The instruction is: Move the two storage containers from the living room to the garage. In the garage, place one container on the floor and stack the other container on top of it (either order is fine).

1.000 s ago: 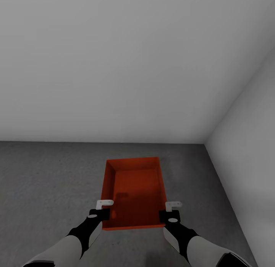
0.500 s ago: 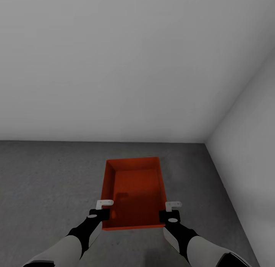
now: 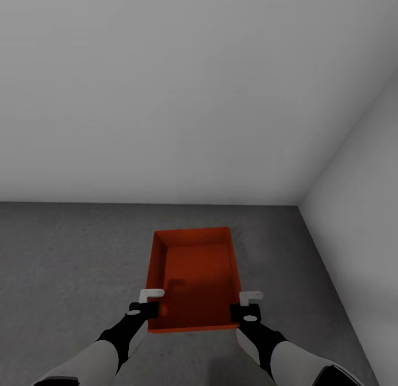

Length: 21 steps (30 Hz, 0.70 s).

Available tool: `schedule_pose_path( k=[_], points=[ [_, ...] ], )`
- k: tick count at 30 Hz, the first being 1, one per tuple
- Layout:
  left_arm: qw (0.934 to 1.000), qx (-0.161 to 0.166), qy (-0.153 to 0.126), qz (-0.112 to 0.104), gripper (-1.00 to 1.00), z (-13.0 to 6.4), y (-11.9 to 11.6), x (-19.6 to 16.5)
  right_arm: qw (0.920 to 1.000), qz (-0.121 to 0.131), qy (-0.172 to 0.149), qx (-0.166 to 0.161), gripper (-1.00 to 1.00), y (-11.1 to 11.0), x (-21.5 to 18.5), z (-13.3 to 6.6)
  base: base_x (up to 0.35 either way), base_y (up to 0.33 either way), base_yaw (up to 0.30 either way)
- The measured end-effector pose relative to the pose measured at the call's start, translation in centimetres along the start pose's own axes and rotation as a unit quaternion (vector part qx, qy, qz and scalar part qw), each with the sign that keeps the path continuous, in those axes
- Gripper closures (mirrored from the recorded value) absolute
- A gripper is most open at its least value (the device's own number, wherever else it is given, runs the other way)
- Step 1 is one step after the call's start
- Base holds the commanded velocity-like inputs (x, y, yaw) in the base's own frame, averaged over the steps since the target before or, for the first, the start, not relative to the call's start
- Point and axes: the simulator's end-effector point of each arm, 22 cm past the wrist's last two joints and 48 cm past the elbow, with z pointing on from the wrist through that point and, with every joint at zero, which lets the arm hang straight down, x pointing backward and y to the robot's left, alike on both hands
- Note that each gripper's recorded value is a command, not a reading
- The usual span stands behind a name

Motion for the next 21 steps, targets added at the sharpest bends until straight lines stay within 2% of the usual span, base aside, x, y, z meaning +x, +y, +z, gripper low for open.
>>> schedule_pose_path(
  k=[21],
  points=[
    [1.0, 0.0, 0.0, 0.0, 1.0, 3.1, -0.2, 1.4, 1.0, 0.0, 0.0, 0.0, 1.0, 0.5, 1.5, 3.0, 0.0, 0.0, 0.0]
  ],
)
